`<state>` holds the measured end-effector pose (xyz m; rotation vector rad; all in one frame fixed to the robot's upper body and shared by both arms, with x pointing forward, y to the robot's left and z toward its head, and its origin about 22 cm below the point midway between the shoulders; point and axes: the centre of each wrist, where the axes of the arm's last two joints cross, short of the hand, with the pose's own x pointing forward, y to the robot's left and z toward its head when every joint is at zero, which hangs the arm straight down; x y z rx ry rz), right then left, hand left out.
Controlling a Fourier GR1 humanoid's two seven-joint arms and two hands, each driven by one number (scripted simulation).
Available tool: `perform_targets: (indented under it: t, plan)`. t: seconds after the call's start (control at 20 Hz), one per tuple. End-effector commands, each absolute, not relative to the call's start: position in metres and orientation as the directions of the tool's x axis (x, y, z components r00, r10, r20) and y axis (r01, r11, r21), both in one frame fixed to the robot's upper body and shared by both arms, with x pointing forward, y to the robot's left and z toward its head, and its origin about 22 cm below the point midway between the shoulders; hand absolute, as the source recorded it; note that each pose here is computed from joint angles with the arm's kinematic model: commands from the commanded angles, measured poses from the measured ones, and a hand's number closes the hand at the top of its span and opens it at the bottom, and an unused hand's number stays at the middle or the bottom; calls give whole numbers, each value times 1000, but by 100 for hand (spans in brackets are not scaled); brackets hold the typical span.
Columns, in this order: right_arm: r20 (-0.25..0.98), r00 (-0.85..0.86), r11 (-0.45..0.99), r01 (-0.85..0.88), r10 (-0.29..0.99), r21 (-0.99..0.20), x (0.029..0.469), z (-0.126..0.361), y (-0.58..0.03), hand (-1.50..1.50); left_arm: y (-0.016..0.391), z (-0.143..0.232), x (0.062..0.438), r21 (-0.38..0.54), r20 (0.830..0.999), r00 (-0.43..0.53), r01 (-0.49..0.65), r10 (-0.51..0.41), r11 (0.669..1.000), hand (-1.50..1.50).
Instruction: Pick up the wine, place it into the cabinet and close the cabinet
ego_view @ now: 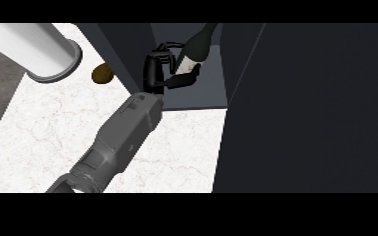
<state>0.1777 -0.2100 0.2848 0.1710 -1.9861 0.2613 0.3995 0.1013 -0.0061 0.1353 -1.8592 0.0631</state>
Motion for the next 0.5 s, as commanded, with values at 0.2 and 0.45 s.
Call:
perform_targets:
  t: [0.2,0.45]
  plan:
    - [909,-414,949,-300,-39,-96,159,280,-209,-150,109,5,415,20,957,-283,-157,-65,987,150]
    - [912,-409,941,-323,-39,-105,168,283,-203,-150,105,13,421,147,938,-274,-243,-213,959,150]
